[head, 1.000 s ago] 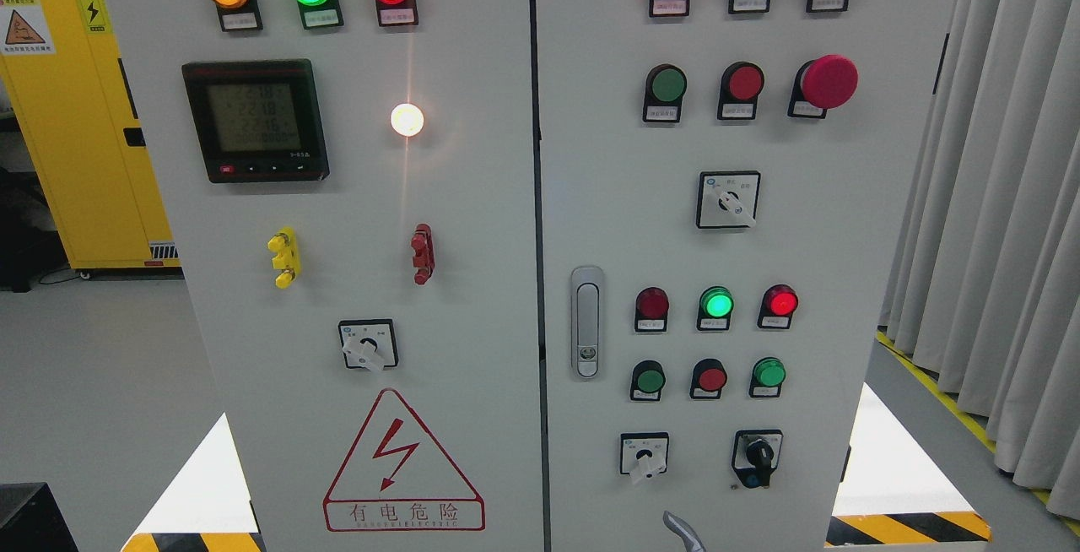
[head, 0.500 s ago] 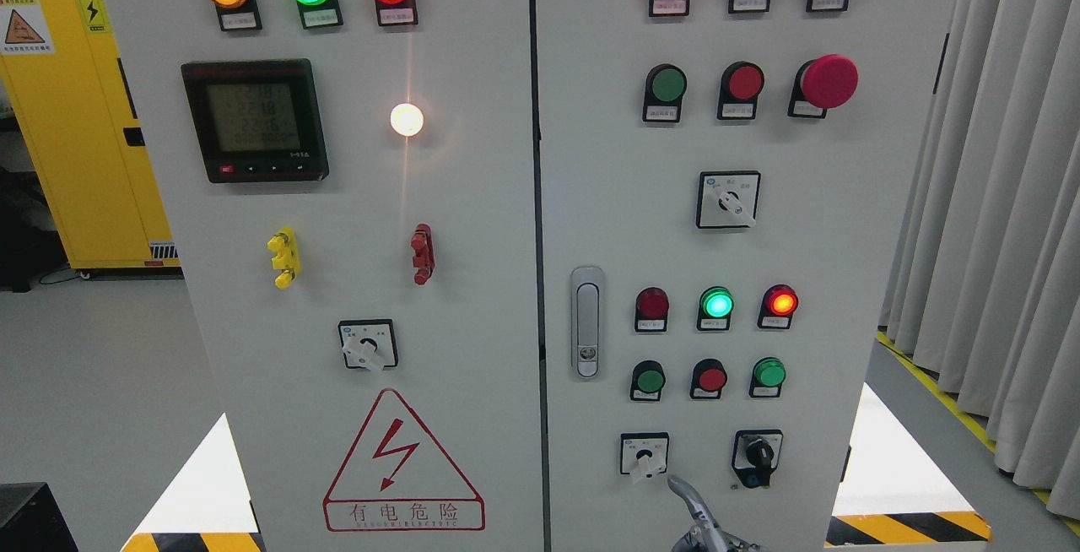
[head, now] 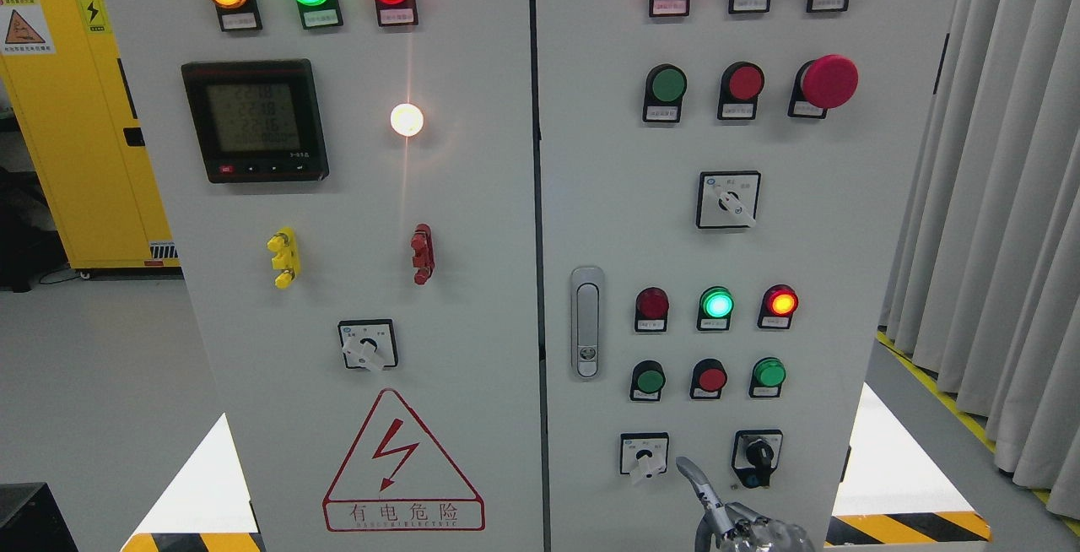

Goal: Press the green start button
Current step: 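Raise the right hand toward the green button on the lower button row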

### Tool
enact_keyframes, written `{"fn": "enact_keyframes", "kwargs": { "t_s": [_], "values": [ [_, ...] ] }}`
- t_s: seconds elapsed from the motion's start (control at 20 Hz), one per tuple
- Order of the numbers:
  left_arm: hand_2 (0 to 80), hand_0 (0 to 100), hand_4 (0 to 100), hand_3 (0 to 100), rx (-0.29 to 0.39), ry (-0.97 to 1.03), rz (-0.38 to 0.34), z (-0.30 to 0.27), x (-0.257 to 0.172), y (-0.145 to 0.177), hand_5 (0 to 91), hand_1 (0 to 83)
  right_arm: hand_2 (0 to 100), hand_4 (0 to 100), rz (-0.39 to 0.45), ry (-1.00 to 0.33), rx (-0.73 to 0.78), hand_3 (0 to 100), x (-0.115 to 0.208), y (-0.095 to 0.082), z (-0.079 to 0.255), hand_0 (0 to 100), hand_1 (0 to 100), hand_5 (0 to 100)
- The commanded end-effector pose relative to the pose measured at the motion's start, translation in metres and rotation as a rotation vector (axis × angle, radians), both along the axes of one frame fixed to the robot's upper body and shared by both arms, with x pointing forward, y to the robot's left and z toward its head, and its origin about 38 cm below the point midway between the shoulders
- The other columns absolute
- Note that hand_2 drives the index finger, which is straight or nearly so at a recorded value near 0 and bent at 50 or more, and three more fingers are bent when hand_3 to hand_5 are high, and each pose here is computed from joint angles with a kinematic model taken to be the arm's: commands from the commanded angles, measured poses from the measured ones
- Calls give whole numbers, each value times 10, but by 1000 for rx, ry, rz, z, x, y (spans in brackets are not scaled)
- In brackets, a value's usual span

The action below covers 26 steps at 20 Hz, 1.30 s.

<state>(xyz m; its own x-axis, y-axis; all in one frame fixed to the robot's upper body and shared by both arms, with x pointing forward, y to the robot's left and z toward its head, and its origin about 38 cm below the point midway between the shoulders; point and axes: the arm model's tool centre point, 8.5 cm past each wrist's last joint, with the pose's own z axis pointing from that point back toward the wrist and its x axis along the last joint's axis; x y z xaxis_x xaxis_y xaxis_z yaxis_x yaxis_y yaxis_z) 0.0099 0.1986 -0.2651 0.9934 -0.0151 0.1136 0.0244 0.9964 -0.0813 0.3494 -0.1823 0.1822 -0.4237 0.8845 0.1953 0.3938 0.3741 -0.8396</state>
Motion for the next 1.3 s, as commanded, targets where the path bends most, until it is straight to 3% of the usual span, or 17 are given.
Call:
{"fn": "enact_keyframes", "kwargs": {
  "t_s": [0.0,0.45,1.25],
  "values": [
    [0,120,0,0,0,0,1,0,0,0,0,556,0,788,-69,-58,-62,773,17,-14,23,558,832,907],
    [0,120,0,0,0,0,-1,0,0,0,0,556,0,803,-79,-89,-125,780,35,-7,37,715,872,922],
    [0,120,0,0,0,0,1,0,0,0,0,556,0,815,-57,-78,-164,795,42,6,39,779,889,928]
  ]
}}
